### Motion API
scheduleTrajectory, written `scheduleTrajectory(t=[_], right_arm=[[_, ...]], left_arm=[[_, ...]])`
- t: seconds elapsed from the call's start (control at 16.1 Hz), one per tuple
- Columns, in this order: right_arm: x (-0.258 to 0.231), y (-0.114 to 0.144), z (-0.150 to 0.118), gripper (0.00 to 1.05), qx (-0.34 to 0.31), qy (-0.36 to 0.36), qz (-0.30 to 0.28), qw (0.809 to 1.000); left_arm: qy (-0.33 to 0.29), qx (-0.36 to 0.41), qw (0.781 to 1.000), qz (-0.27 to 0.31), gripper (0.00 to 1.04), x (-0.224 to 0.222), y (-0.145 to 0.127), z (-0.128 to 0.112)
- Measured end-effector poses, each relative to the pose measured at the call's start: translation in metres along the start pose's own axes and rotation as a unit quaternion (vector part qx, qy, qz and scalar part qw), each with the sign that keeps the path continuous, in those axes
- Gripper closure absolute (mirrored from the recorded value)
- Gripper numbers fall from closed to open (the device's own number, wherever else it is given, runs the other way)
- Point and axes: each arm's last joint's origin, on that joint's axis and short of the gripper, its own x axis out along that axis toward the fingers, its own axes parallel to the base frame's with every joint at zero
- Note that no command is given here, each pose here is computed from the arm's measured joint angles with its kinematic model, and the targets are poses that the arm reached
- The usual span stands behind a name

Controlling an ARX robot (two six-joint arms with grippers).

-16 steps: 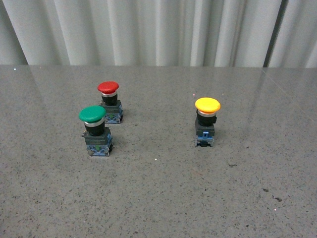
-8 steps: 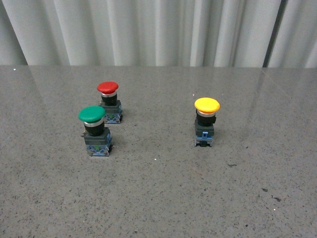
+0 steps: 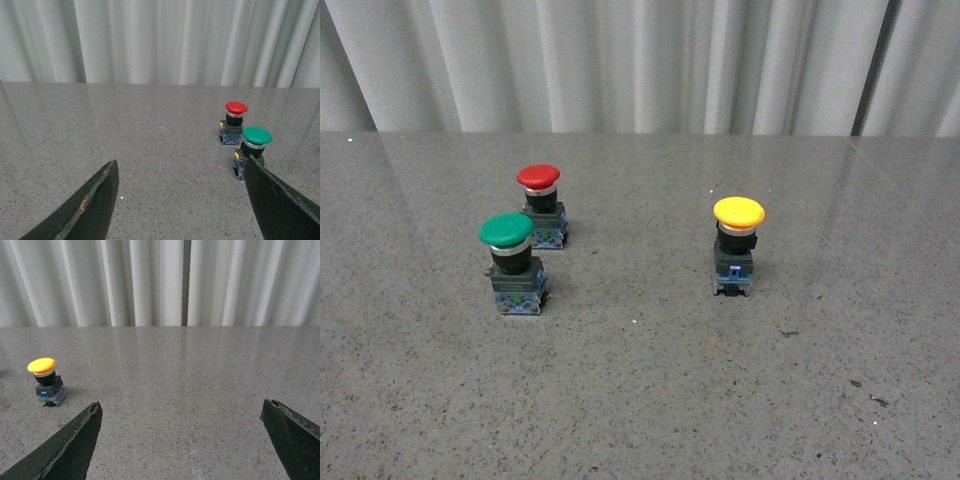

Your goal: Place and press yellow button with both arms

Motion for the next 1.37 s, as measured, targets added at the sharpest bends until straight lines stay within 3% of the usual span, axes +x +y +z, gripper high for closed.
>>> scheduleTrajectory(t=[0.12,0.87,0.93,1.0,1.06,1.18,1.37], right_arm=[[0.0,0.0,0.0,0.07,0.0,0.0,0.0,1.0],[0.0,0.0,-0.001,0.07,0.003,0.008,0.006,1.0],[0.003,-0.002,-0.003,0.07,0.076,0.084,0.065,0.991],[0.013,0.001,0.01,0.07,0.143,0.091,0.124,0.978],[0.029,0.009,0.04,0.07,0.158,0.055,0.17,0.971],[0.062,0.02,0.071,0.07,0.15,0.024,0.194,0.969],[0.129,0.055,0.098,0.07,0.13,0.058,0.227,0.963]], left_arm=[[0.0,0.0,1.0,0.0,0.07,0.0,0.0,0.0],[0.0,0.0,1.0,0.0,0.07,0.0,0.0,0.0],[0.0,0.0,1.0,-0.001,0.07,0.0,0.0,0.0],[0.0,0.0,1.0,0.0,0.07,0.0,0.0,0.0],[0.0,0.0,1.0,0.0,0.07,0.0,0.0,0.0],[0.0,0.0,1.0,0.0,0.07,0.0,0.0,0.0],[0.0,0.0,1.0,0.0,0.07,0.0,0.0,0.0]])
